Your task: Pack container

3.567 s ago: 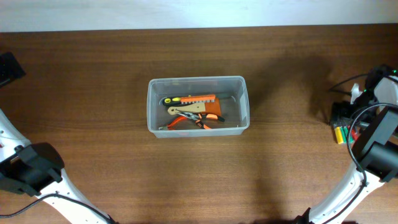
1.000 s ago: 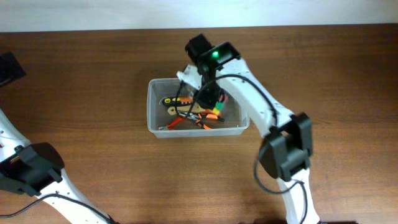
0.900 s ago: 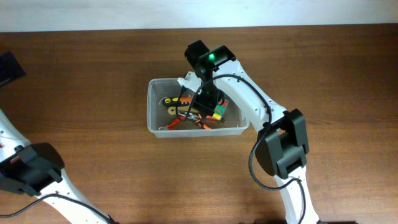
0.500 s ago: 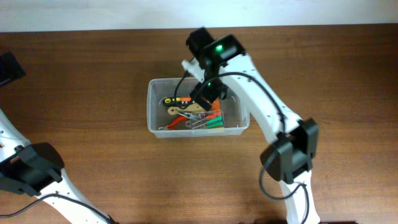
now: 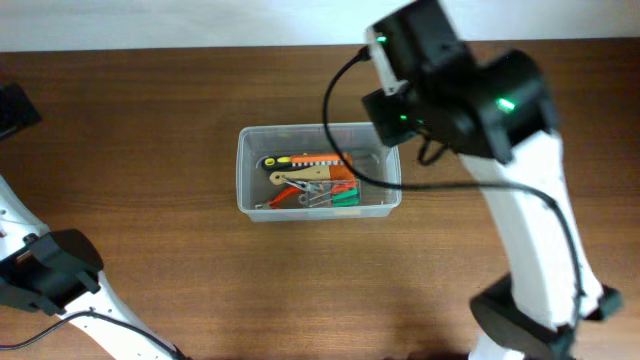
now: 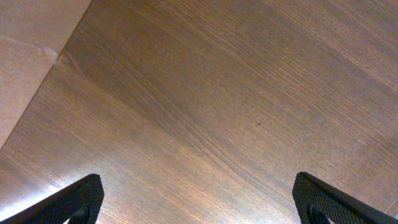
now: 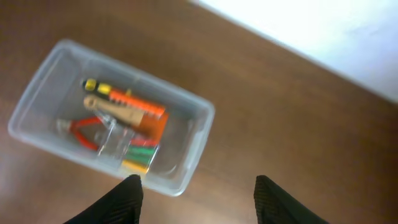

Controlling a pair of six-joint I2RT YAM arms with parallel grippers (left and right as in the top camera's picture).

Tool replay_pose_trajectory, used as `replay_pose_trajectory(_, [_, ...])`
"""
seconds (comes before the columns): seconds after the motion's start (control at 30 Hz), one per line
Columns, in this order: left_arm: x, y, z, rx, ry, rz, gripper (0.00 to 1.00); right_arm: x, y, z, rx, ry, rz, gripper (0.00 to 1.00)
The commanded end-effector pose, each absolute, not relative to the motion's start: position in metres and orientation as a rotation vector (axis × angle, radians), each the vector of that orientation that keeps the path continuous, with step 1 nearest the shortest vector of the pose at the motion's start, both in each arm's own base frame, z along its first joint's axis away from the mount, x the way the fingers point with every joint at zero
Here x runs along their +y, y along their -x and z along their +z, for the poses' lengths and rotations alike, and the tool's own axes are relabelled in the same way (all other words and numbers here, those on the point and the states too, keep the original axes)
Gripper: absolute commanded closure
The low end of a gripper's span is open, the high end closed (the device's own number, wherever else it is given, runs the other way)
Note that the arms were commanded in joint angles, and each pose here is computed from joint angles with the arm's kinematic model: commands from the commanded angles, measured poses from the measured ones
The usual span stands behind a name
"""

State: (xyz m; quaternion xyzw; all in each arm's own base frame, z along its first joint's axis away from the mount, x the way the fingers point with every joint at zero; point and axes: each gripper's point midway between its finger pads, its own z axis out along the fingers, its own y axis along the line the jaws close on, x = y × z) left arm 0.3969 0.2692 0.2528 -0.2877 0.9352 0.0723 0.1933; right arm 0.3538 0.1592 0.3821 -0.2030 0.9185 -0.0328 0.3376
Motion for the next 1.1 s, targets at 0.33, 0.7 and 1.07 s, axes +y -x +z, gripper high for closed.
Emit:
replay_pose_trajectory(0.33, [0.269, -0.396, 0.256, 2.607, 0.825, 0.19, 0.01, 0.043, -0.243, 0.538, 1.915, 0.133, -0.045, 0.12])
replay_pose_trajectory(0.7, [0.269, -0.396, 0.256, 2.607, 0.825, 0.19, 0.01, 0.008, -0.169, 0.497, 1.793, 0.011, 0.055, 0.01])
replay_pose_trajectory(1.07, [0.269, -0.396, 0.256, 2.607, 0.825, 0.19, 0.01, -0.006, -0.175, 0.266, 1.94, -0.073, 0.009, 0.01])
